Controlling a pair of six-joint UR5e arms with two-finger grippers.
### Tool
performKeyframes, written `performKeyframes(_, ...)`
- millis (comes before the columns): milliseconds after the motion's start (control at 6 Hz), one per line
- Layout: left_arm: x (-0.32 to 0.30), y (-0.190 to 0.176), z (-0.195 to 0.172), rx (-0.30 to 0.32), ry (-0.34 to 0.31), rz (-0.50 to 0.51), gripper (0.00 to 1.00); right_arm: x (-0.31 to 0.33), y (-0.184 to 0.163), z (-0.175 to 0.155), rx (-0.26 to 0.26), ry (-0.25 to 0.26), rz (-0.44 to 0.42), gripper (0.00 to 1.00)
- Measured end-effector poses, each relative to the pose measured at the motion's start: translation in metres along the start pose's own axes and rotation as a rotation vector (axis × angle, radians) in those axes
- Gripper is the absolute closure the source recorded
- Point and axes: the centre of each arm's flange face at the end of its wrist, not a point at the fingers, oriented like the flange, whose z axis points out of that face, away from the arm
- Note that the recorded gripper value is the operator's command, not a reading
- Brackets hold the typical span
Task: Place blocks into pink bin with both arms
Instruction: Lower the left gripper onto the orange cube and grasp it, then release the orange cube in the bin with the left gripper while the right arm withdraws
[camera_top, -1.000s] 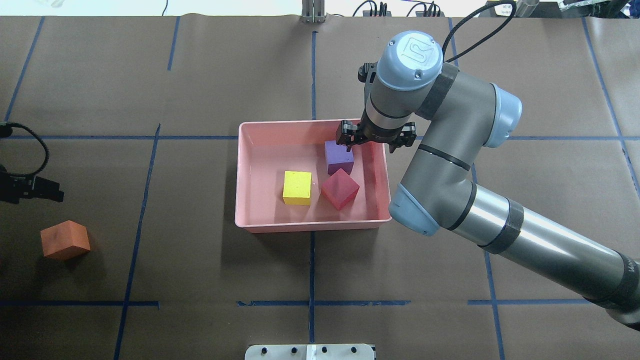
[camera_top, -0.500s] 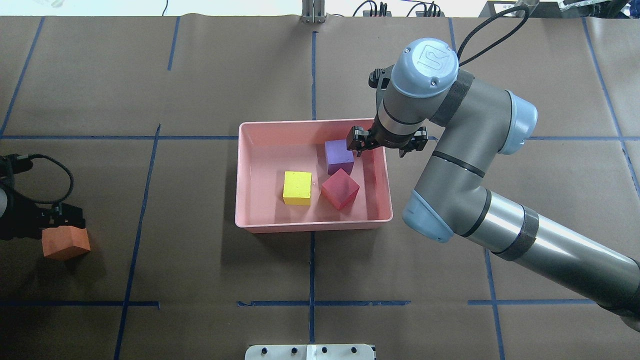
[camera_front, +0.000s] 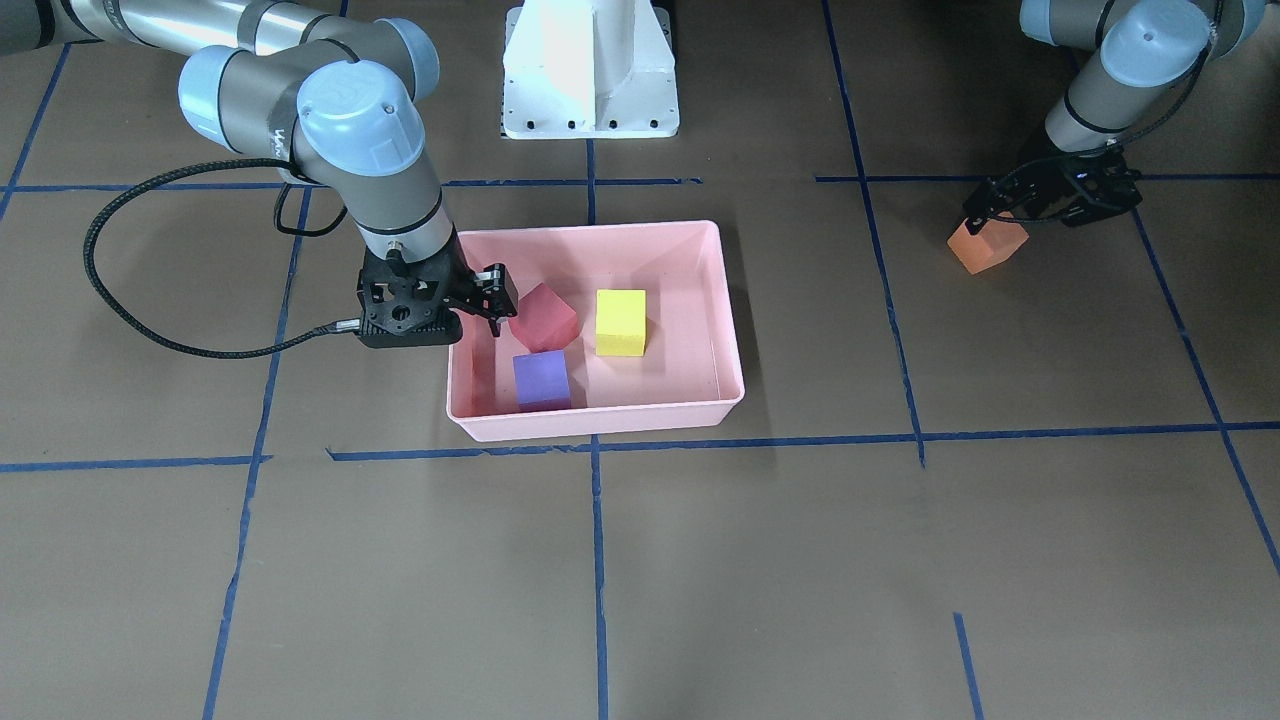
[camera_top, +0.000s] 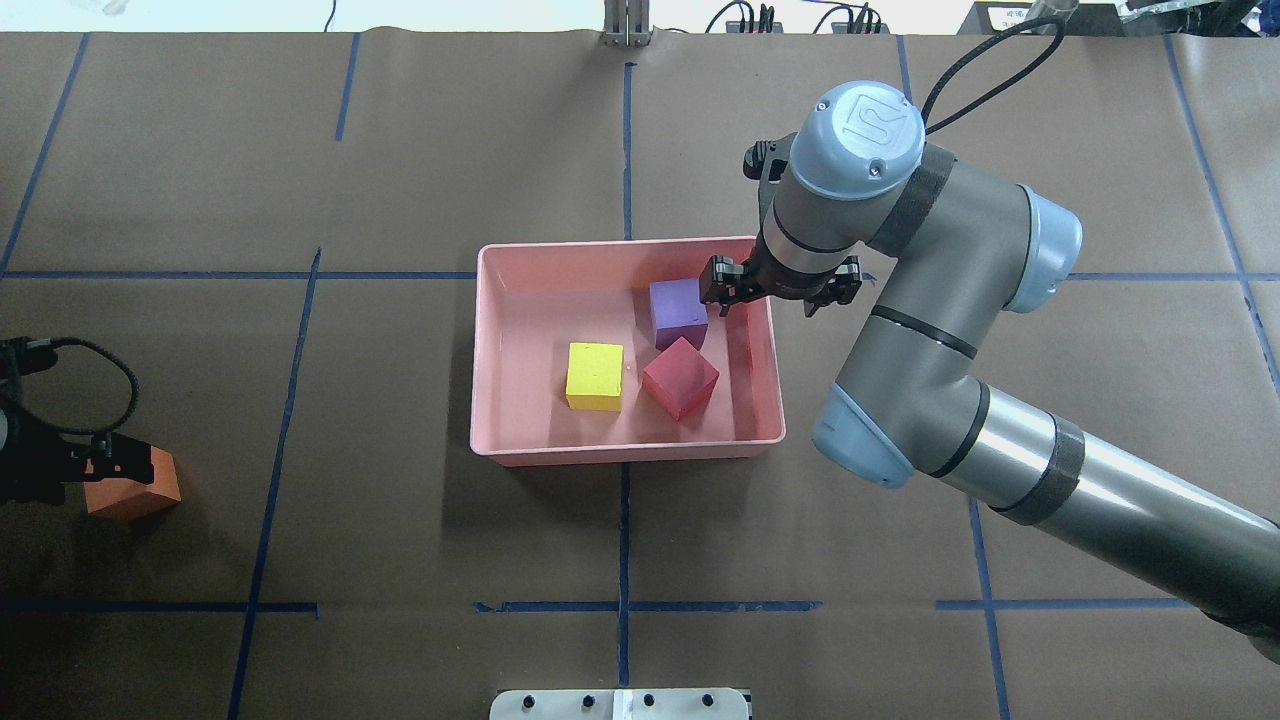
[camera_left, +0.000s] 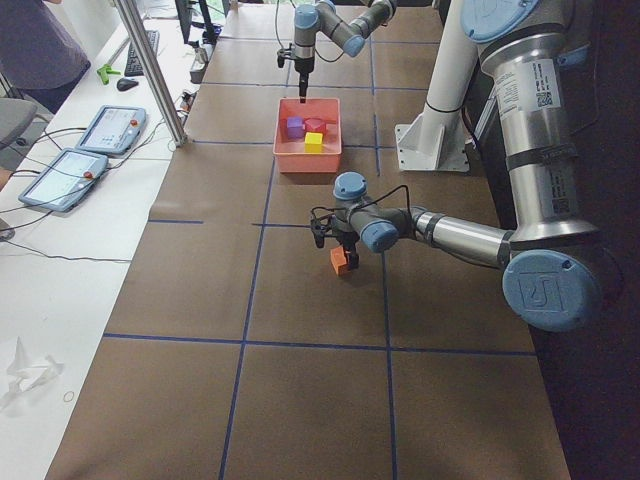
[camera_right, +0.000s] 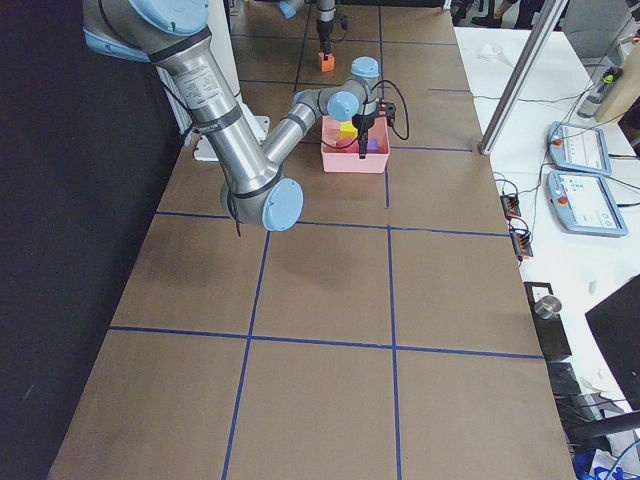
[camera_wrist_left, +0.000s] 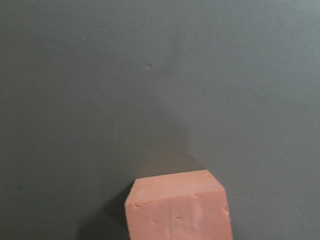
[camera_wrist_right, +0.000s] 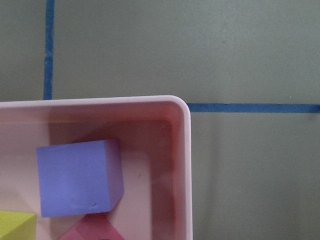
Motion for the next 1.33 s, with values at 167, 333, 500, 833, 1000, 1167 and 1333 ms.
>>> performKeyframes(167, -0.001, -0.001, 0.010, -0.009, -0.013, 0.003, 0.01, 0.003, 0.000, 0.002, -0.001, 0.005, -0.007, 0.00)
performKeyframes(333, -0.001, -0.002, 0.021, -0.018, -0.025, 0.008, 0.17, 0.006, 0.001, 0.004, -0.001, 0.009, -0.009, 0.00)
performKeyframes(500, 0.000, -0.001, 0.029, -0.027, -0.034, 0.014, 0.55, 0.007, 0.001, 0.004, 0.001, 0.010, -0.010, 0.00)
performKeyframes(833, 0.002, 0.000, 0.031, -0.030, -0.031, 0.020, 0.66, 0.009, 0.003, 0.001, 0.005, 0.006, -0.012, 0.00)
performKeyframes(1000, 0.010, 0.001, 0.024, -0.027, -0.013, 0.029, 0.66, 0.009, 0.004, -0.003, 0.008, 0.000, -0.014, 0.00)
performKeyframes(1167, 0.025, 0.001, 0.008, -0.014, 0.024, 0.043, 0.66, 0.009, 0.004, -0.008, 0.011, -0.009, -0.017, 0.00)
performKeyframes(1333, 0.053, 0.000, -0.016, 0.015, 0.087, 0.066, 0.66, 0.011, 0.005, -0.013, 0.014, -0.016, -0.020, 0.00)
